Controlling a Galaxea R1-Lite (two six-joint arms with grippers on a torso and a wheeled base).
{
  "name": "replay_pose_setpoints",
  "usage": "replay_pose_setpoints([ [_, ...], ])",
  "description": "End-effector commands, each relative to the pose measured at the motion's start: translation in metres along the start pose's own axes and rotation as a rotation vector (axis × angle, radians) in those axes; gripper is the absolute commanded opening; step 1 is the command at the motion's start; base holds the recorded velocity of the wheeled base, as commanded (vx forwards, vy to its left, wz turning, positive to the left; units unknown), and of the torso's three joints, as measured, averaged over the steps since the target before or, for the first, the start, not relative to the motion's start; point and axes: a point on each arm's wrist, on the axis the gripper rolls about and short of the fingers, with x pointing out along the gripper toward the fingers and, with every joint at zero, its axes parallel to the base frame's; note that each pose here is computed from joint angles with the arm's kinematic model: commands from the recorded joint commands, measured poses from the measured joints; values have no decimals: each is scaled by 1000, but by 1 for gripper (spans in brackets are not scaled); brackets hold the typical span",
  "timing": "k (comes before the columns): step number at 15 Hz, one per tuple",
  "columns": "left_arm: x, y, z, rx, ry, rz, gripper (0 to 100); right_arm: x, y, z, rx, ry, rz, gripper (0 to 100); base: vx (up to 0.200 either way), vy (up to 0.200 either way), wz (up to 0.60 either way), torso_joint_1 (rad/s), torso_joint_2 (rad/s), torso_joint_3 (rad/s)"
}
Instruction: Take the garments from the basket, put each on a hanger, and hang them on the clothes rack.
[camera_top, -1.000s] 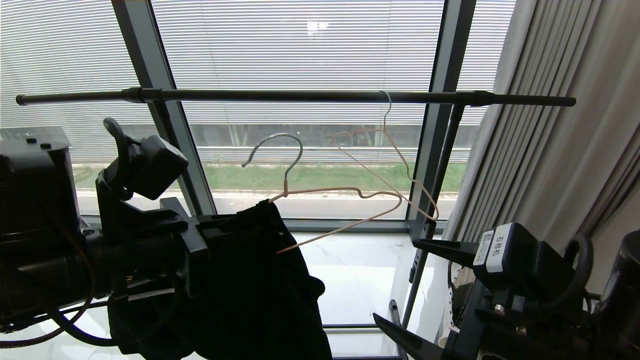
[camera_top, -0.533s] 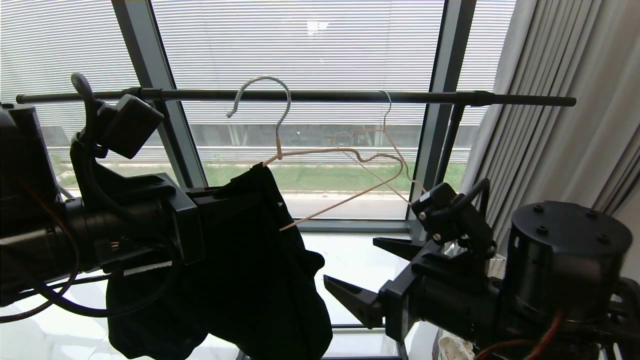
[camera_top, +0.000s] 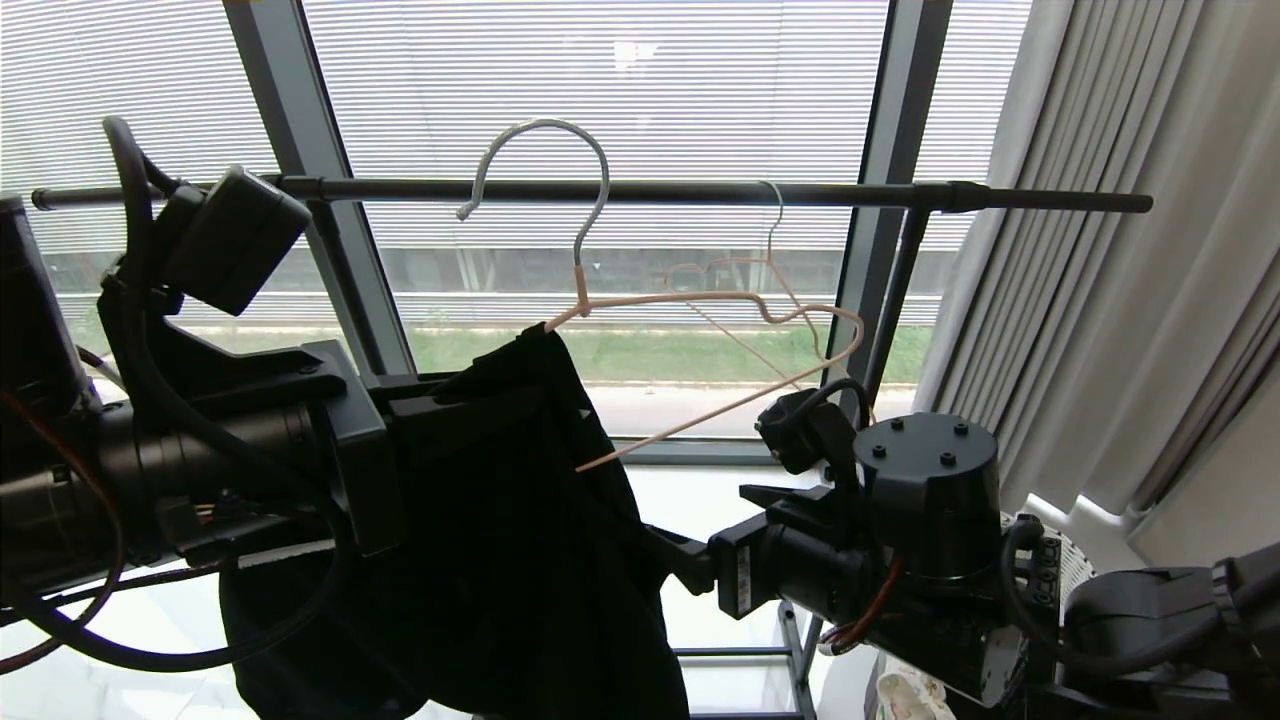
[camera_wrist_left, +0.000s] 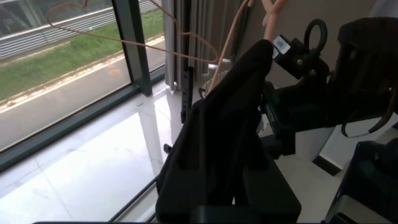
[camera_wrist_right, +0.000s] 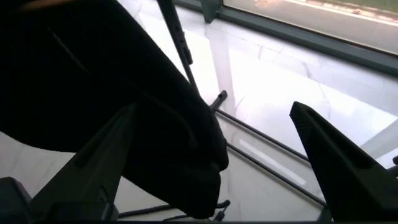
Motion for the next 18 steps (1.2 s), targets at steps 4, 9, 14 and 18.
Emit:
replay_pose_setpoints([
  [4, 0, -2, 3, 5, -9, -7, 0, 5, -5, -7, -4, 25, -20, 100, 0, 0, 0, 0, 0, 0],
  [9, 3, -9, 4, 11, -9, -50, 0, 11, 0, -16, -19, 53, -9, 100, 0, 0, 0, 0, 0, 0],
  [14, 3, -12, 5, 15, -13, -58, 0, 17, -5, -26, -26, 70, -88, 100, 0, 0, 0, 0, 0, 0],
  [18, 3, -11, 4, 14, -12, -57, 0, 17, -9, -26, -33, 71, -104, 100, 0, 0, 0, 0, 0, 0],
])
